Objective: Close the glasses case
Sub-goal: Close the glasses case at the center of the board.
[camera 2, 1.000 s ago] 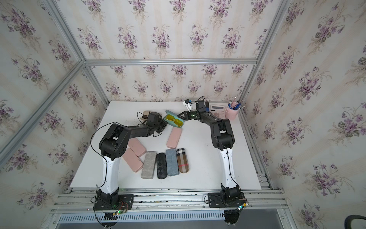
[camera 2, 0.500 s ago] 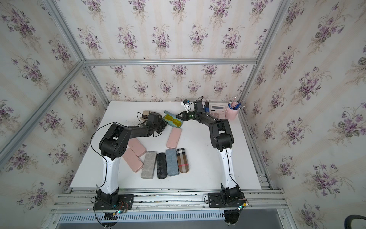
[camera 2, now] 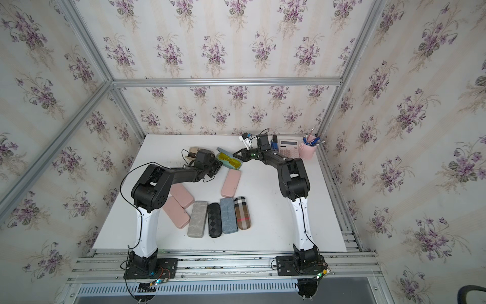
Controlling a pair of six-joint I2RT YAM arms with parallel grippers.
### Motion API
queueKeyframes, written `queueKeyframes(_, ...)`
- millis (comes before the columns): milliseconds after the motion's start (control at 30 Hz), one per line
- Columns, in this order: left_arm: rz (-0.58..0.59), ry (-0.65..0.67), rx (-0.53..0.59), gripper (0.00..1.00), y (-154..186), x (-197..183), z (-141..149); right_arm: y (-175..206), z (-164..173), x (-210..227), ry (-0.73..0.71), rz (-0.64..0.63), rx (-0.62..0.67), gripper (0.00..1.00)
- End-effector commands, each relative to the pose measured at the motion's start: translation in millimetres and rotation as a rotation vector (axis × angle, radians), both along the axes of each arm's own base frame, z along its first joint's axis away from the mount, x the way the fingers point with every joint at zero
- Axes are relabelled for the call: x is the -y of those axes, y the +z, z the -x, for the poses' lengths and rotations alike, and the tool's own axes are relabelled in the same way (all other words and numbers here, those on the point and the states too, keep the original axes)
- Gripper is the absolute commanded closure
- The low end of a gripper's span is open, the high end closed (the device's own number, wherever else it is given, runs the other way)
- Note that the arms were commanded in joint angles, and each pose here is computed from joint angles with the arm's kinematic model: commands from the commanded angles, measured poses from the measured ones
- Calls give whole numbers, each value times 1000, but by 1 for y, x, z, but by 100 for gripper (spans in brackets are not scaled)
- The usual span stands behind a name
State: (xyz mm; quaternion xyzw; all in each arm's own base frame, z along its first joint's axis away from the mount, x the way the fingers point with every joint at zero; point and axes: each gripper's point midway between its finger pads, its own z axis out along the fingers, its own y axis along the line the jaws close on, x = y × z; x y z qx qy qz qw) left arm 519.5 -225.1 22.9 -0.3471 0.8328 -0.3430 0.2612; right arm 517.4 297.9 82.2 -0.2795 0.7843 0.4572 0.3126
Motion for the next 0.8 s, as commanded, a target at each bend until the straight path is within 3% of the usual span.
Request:
queueKeyframes(0, -31, -10, -54, 71, -14, -4, 10, -28, 9, 5, -37, 84, -93, 82)
queueKeyframes(767, -21, -20, -52, 72, -14, -2, 11, -42, 15, 2, -38, 136, -106, 82)
